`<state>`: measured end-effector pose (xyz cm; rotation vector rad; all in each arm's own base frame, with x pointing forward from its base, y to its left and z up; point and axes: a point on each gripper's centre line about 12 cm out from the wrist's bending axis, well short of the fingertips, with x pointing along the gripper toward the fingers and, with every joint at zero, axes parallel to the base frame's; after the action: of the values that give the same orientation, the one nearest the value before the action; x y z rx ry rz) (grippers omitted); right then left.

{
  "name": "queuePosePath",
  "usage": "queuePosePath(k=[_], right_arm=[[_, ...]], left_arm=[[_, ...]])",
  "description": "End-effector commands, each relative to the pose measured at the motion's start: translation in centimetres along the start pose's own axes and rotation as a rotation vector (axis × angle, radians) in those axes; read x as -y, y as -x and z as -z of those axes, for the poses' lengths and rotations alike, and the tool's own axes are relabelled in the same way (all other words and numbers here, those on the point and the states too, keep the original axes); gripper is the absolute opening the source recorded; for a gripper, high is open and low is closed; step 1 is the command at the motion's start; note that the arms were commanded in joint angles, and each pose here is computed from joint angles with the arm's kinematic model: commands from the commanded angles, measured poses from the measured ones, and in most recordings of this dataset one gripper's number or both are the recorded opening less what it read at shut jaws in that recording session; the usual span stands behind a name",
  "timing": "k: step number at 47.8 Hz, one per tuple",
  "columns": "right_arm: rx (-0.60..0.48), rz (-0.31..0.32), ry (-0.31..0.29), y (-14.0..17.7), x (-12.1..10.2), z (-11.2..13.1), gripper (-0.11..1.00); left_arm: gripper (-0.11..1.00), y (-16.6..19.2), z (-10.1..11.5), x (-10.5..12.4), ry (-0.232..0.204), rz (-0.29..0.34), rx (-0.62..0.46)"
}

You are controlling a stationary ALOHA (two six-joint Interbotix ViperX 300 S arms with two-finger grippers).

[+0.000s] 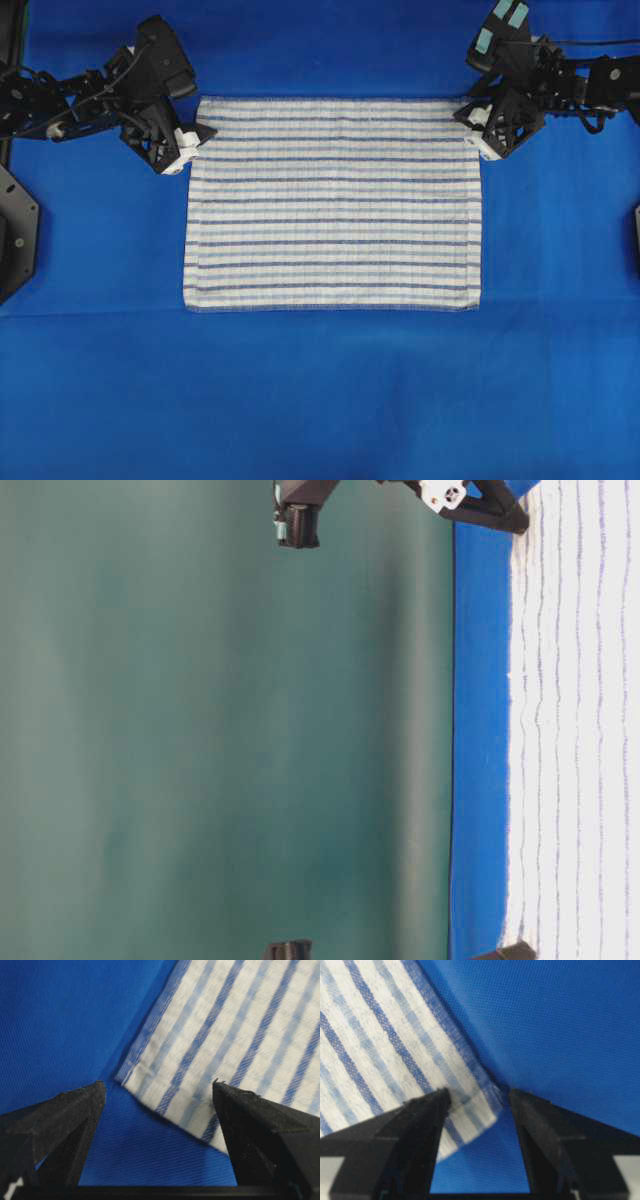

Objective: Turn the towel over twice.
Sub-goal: 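Grasp the towel's far corners again with both grippers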

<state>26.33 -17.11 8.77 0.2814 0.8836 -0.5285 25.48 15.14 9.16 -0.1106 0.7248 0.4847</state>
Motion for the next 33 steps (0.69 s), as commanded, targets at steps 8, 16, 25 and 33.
queuePosePath(k=[8,16,25,33], right_arm=[[0.015,0.007,0.008,-0.3,0.5,-0.7,0.54],[0.013,0.010,0.029,-0.3,0.6,-0.7,0.20],[0.015,0.017,0.021,-0.2,1.0,-0.8,0.08],[0.032,0.030,0.007,0.1,1.6,-1.3,0.08]], left_arm=[[0.58,-0.6,0.2,-1.2,0.026,-0.029,-0.013],[0.14,-0.7,0.7,-1.6,0.036,-0.040,-0.033],[0.01,-0.7,0.4,-1.7,0.039,-0.040,-0.027],[0.01,-0.5,-1.4,-1.9,0.039,-0.047,0.028]])
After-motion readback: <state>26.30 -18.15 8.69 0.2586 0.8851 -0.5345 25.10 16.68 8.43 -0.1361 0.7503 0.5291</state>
